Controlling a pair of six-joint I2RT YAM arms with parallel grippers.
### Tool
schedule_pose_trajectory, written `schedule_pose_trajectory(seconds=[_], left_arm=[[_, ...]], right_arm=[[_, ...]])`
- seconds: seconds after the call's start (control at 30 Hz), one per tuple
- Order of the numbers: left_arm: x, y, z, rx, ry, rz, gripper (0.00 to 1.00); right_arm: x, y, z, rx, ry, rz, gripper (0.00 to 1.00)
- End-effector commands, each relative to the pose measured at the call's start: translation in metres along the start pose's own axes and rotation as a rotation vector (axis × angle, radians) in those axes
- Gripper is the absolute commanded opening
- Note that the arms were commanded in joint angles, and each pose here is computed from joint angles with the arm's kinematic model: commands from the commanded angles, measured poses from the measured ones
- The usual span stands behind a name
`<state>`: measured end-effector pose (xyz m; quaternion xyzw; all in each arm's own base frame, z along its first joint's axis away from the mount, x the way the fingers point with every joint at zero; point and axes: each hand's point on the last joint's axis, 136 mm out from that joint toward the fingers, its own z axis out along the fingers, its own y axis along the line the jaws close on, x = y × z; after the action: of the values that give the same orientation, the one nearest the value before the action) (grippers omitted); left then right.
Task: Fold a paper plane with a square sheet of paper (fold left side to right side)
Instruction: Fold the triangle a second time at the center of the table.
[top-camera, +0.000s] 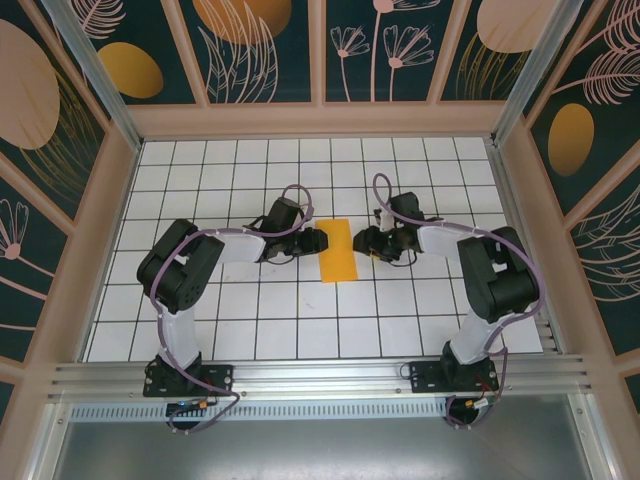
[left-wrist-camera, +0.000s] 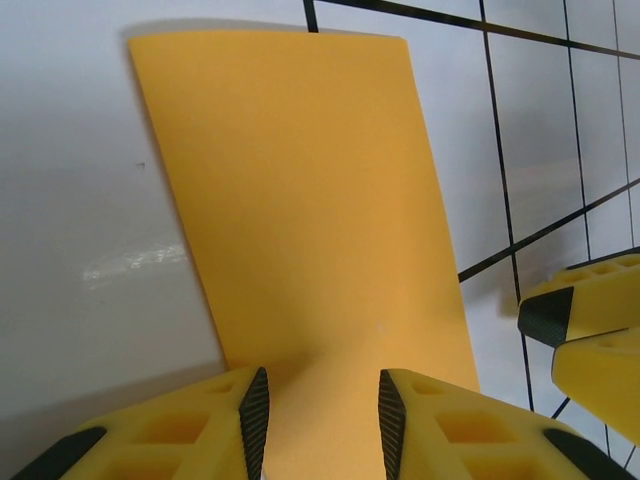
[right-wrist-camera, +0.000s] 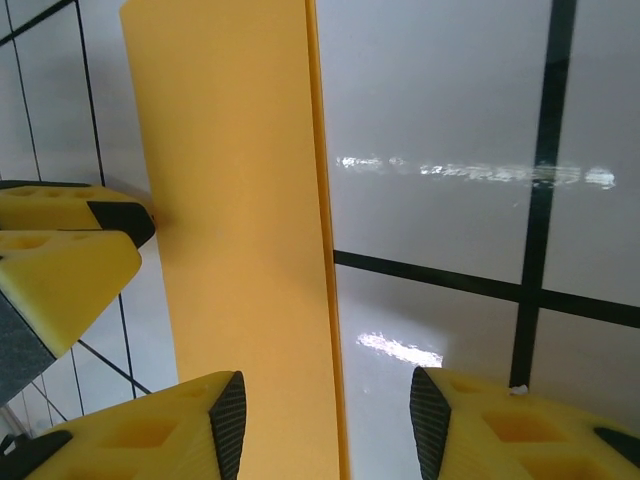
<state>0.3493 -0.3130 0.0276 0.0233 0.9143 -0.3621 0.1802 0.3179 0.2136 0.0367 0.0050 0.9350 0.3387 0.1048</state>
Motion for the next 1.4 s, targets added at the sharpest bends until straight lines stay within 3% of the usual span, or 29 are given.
schedule_pose_trajectory(seconds=[0.0, 0.4, 0.87, 1.37], left_arm=[[0.013, 0.015, 0.006, -0.066, 0.036, 0.009, 0.37], [0.014, 0.014, 0.012, -0.148, 0.063, 0.056, 0.38], [0.016, 0.016, 0.012, -0.151, 0.063, 0.054, 0.38], [0.013, 0.013, 0.009, -0.148, 0.051, 0.061, 0.38]], right_arm=[[0.006, 0.003, 0.005, 0.009, 0.046, 0.024, 0.50], [0.000, 0.006, -0.001, -0.028, 0.023, 0.056, 0.50], [-0.003, 0.016, 0.011, -0.086, 0.069, 0.068, 0.50], [0.038, 0.011, -0.002, -0.036, 0.127, 0.107, 0.50]])
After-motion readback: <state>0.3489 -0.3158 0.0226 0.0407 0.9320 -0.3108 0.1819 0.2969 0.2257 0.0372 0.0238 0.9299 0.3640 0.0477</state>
